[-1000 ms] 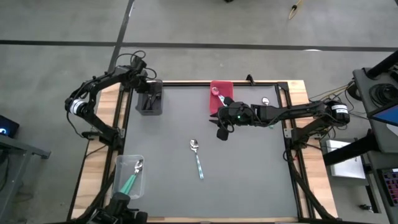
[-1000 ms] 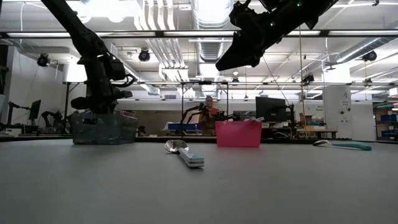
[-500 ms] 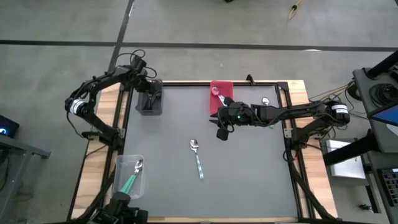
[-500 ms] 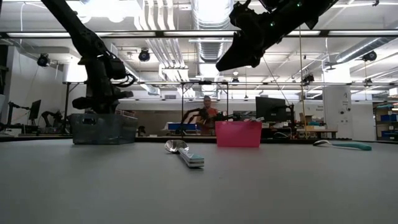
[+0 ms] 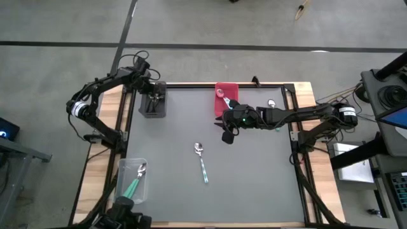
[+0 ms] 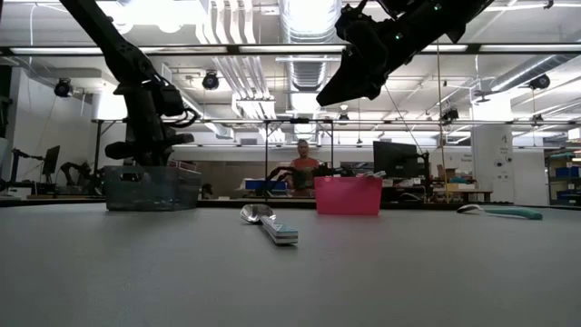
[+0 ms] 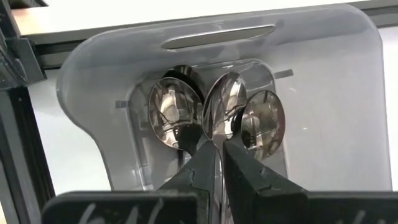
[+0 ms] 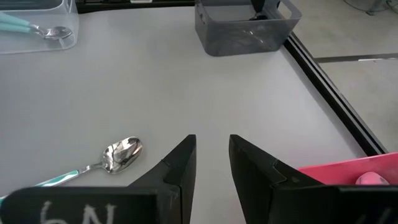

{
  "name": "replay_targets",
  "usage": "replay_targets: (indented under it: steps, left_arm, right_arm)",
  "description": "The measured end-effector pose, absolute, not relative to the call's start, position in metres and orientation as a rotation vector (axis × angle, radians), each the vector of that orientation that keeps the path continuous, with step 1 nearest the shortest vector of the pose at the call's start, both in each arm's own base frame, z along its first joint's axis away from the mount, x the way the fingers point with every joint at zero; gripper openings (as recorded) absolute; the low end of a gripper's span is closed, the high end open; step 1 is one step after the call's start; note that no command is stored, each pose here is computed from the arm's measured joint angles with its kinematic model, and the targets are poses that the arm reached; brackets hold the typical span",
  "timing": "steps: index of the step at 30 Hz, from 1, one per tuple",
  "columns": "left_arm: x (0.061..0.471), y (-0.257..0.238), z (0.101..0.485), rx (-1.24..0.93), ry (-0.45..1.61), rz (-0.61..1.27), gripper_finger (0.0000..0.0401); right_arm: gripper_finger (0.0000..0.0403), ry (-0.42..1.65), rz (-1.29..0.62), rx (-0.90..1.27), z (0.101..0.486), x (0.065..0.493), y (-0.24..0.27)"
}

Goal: Sort silverware by color (type)
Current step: Put the white green spoon into the red bin

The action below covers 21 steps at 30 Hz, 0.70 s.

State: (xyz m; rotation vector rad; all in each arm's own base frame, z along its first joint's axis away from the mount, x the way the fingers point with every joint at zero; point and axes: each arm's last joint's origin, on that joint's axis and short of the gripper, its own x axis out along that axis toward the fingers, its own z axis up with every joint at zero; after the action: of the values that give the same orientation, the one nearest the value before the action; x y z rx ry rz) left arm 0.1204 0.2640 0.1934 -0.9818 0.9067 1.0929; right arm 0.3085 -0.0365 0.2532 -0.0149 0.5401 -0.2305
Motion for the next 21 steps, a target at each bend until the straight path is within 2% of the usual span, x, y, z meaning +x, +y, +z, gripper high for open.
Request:
replay_targets:
  steps: [11, 21]
  left_arm:
    - [0.139, 0.254, 0.197, -0.844, 0.96, 0.978, 0.0013]
    - [0.163, 0.224, 0.227, -0.62, 0.891, 0.914, 0.0013]
  right_arm:
    - [0.0086, 0.54, -0.231, -0.014, 0.253, 0.309, -0.037]
    - [0.0086, 0.537, -0.239, 0.014, 0.253, 0.309, -0.037]
